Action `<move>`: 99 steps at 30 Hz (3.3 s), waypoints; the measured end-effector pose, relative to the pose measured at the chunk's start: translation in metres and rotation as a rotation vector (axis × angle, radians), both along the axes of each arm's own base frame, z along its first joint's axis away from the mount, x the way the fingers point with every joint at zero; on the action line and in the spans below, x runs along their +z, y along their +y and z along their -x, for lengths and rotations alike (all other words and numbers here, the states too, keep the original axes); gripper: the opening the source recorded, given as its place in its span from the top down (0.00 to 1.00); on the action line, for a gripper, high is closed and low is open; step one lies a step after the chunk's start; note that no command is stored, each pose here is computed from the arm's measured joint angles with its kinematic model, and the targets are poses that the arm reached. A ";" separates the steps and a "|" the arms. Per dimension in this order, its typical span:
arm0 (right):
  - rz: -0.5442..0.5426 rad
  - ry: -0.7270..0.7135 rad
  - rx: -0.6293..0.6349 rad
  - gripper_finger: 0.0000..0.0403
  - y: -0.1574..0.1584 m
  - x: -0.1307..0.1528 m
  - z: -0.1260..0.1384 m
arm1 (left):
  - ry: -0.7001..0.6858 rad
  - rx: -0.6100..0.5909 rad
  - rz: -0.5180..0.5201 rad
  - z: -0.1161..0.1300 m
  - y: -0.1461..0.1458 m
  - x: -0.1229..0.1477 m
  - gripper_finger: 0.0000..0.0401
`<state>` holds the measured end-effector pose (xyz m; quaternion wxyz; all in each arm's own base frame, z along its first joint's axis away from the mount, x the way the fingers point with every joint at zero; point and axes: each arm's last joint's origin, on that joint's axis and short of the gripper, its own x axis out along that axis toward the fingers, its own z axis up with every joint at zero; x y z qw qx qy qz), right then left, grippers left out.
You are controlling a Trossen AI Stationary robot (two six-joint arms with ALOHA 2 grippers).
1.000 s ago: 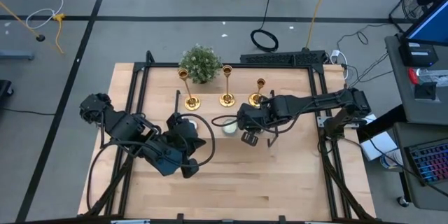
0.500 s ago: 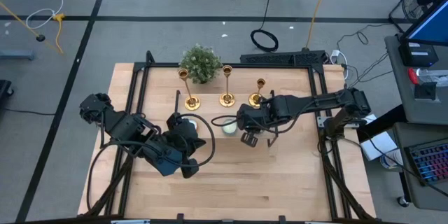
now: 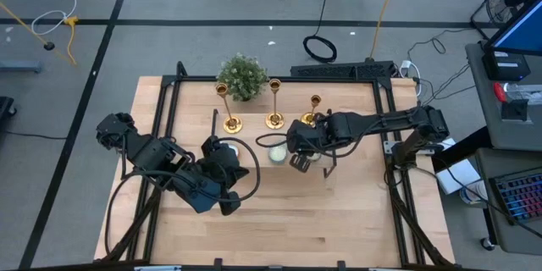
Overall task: Stock candles and holders on shelf
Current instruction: Align the red scented candle with the other scented candles on the shelf
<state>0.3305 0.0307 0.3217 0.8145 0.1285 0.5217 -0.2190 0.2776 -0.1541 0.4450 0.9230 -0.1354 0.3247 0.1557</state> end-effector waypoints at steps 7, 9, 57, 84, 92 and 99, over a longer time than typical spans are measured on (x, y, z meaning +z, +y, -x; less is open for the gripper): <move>0.022 0.066 -0.081 1.00 -0.016 -0.002 0.006 | -0.002 0.004 0.005 0.000 0.000 0.000 0.98; 0.021 0.079 -0.089 1.00 -0.018 -0.002 0.007 | -0.003 0.002 0.003 0.001 -0.001 0.000 0.99; -0.029 0.115 -0.096 1.00 -0.023 0.001 0.015 | -0.011 0.013 -0.032 0.000 0.000 0.000 0.98; 0.017 -0.469 -0.016 1.00 -0.016 0.090 0.056 | -0.020 0.030 -0.040 -0.002 0.012 0.004 0.99; 0.019 -0.552 0.066 1.00 -0.002 0.099 0.057 | -0.034 0.031 -0.033 0.003 0.017 0.010 0.99; -0.023 -0.508 0.071 1.00 0.003 0.094 0.058 | -0.041 0.028 -0.034 0.006 0.020 0.013 0.99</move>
